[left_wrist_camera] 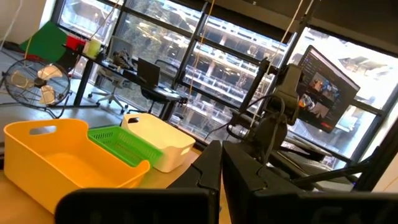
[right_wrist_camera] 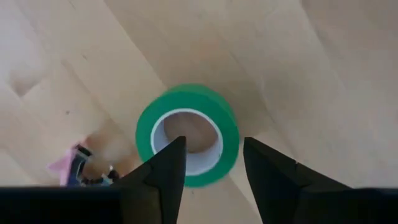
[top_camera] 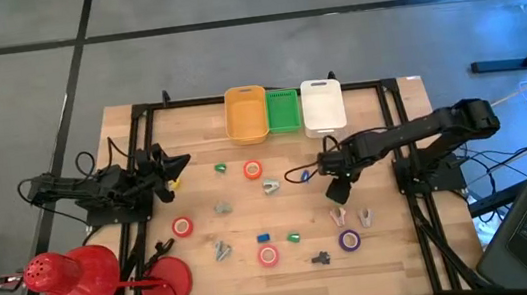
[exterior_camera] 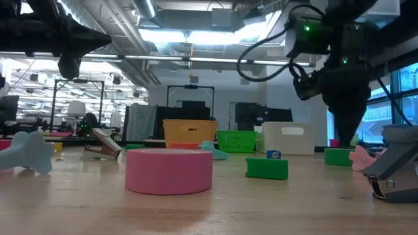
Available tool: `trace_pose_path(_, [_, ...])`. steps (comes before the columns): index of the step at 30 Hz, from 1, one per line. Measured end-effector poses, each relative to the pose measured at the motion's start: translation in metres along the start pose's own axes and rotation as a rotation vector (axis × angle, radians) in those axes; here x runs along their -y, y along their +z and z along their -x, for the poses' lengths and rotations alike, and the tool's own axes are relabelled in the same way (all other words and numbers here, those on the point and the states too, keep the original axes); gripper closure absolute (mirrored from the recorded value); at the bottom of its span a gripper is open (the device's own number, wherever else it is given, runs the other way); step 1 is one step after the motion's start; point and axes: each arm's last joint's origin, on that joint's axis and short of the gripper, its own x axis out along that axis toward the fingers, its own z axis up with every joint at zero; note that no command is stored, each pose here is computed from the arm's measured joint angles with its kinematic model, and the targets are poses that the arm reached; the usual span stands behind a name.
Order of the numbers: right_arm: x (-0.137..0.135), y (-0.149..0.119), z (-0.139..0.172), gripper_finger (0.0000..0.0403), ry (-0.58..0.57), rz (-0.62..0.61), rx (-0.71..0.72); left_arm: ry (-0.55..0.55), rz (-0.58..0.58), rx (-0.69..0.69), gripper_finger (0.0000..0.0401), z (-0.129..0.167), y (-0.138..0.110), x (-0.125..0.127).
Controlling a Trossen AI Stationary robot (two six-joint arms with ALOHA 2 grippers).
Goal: Pick and place Stapler, Stapler remover, tape
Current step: Put the green tape into the white bin
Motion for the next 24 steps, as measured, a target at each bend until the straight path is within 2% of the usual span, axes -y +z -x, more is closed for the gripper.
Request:
trace_pose_path(8, [0.008, -0.007, -0.02, 0.027, -0.004, -0.036, 0.049, 0.002, -0.003, -0.004, 0.0397, 0.0, 0.0, 0.0])
trace_pose_path(10, [0.009, -0.009, -0.022, 0.0293, -0.008, -0.059, 0.043, 0.005, -0.007, -0.011, 0.0397, 0.0, -0.001, 0.0])
trace_pose_path(14, [0.009, -0.009, -0.022, 0.0366, -0.001, -0.083, 0.038, 0.006, -0.002, -0.013, 0.0397, 0.0, -0.001, -0.001])
trace_pose_path(15, [0.009, -0.009, -0.021, 0.0367, 0.011, -0.082, 0.032, 0.006, -0.002, -0.013, 0.0397, 0.0, -0.001, -0.001])
trace_pose_path(18, [0.001, -0.001, -0.012, 0.0367, 0.071, -0.071, 0.04, 0.007, -0.002, -0.013, 0.0397, 0.0, -0.001, -0.001])
trace_pose_path(21, [-0.008, 0.008, 0.009, 0.0367, 0.111, 0.004, 0.064, 0.008, -0.002, -0.013, 0.0397, 0.0, -0.001, -0.001])
trace_pose_path(24, [-0.01, 0.022, 0.038, 0.0367, 0.054, 0.084, 0.12, 0.008, -0.002, -0.013, 0.0397, 0.0, -0.001, -0.001])
